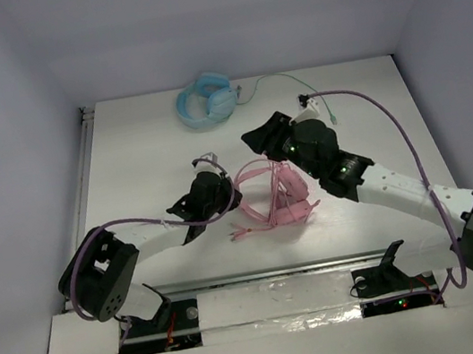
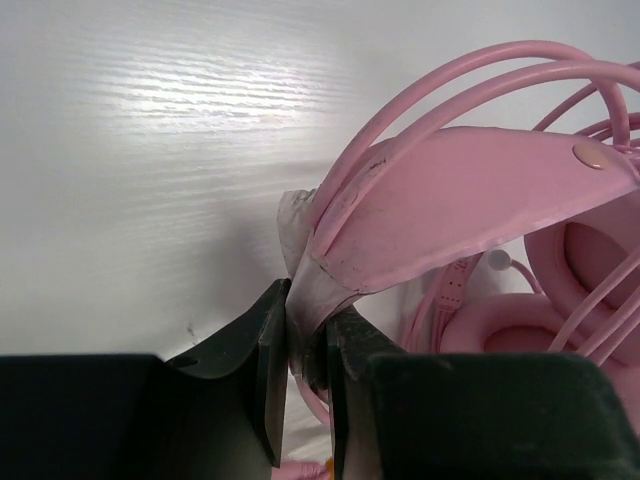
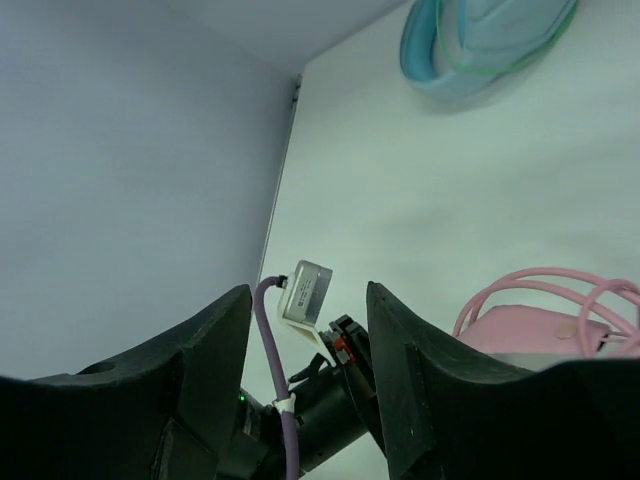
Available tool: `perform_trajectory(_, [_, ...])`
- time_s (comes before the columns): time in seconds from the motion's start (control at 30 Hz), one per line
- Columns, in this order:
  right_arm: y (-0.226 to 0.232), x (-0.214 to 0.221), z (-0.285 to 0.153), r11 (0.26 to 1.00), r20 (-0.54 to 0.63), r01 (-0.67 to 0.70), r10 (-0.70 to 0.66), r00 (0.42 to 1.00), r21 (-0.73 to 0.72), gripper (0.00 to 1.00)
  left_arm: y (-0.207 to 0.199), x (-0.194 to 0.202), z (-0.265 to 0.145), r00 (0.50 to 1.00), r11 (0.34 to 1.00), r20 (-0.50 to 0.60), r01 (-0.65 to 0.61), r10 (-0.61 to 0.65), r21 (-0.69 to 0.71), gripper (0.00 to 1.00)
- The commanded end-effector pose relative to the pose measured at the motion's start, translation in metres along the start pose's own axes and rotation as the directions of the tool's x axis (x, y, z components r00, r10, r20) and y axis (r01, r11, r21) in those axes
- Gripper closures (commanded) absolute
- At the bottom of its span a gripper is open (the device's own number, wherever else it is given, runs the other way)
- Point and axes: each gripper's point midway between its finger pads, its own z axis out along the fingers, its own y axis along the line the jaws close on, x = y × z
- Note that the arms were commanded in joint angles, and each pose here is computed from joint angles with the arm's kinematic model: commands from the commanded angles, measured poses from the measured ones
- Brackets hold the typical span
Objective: Wrap the headphones
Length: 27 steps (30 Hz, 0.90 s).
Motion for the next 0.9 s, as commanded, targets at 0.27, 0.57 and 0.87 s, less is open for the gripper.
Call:
perform_trajectory(0.27, [0.003, -0.058, -0.058, 0.986, 0.186, 0.167, -0.167, 0.968, 0.016, 0.68, 0.036, -0.042, 0.008, 0.99, 0.993, 0.099, 0.102, -0.096, -0.058, 1.0])
perform_trajectory(0.57, [-0.001, -0.072, -0.088, 0.964, 0.203, 0.264, -0.267, 0.942, 0.041, 0.95, 0.045, -0.063, 0.009, 0.979, 0.988, 0.175, 0.121, -0.103, -0.095, 0.72])
perform_trajectory(0.87, [-0.007, -0.123, -0.149, 0.975, 0.359, 0.191, -0.219, 0.907, 0.114, 0.11, 0.02, -0.13, -0.056, 0.906, 0.99, 0.411, 0.132, -0.104, -0.041, 0.22])
